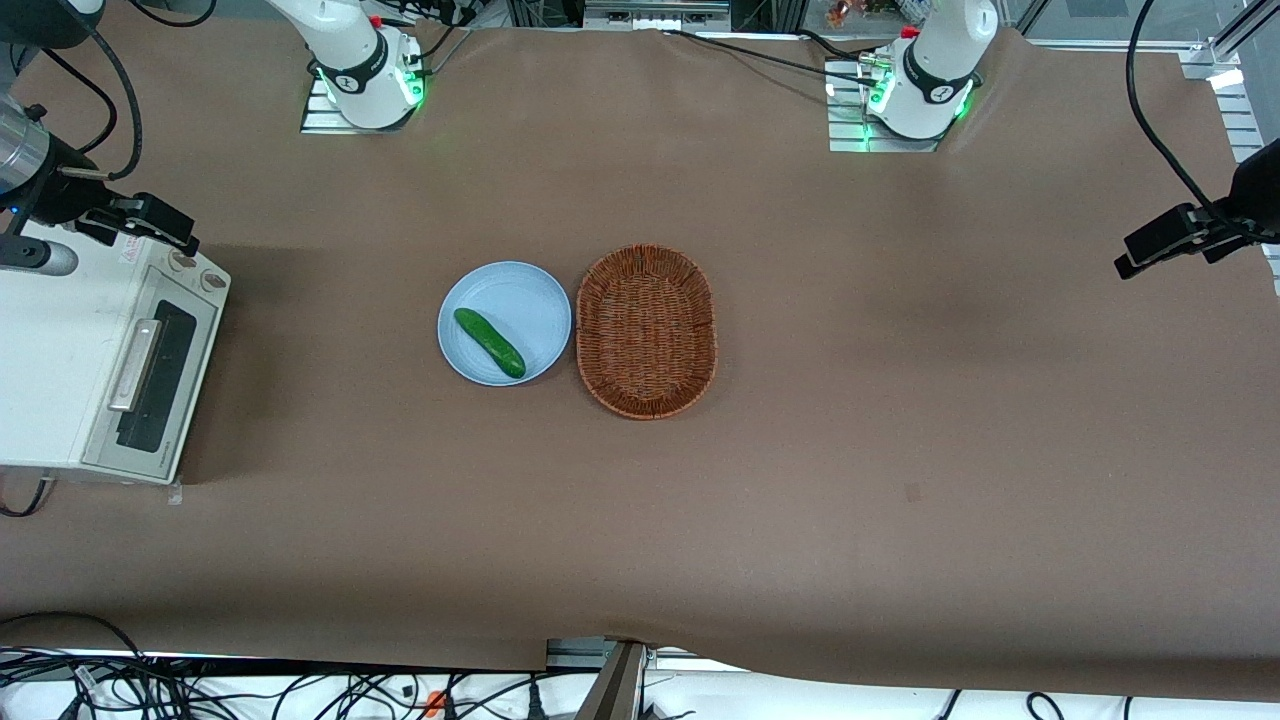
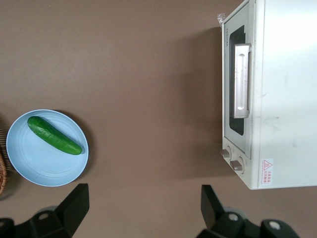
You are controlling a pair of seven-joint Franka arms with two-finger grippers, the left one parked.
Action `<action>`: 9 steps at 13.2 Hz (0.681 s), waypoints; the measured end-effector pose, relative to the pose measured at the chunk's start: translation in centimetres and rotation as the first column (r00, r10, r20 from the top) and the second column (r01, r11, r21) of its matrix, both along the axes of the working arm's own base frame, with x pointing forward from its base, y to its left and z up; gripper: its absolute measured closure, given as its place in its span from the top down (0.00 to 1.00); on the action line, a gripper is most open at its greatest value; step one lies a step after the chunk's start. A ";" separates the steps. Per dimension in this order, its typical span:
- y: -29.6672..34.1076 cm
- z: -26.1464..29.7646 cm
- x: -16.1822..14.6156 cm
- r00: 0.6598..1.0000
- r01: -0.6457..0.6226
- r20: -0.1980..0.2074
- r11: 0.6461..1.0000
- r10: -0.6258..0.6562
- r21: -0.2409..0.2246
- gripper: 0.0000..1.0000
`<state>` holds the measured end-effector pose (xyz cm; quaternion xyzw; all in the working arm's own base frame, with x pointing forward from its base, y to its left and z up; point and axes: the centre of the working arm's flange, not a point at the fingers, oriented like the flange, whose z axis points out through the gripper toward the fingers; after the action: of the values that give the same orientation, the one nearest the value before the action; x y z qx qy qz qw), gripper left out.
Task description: Open oven door with right arm only
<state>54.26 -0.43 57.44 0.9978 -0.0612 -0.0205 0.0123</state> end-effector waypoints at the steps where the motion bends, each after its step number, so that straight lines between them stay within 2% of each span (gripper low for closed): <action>1: 0.0 0.0 0.0 1.000 0.001 0.000 1.000 -0.001 0.000 1.00; 9: 0.2 0.0 0.0 1.000 -0.001 0.000 1.000 0.001 0.000 1.00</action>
<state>54.27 -0.24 57.47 0.9979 -0.0608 -0.0205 0.0125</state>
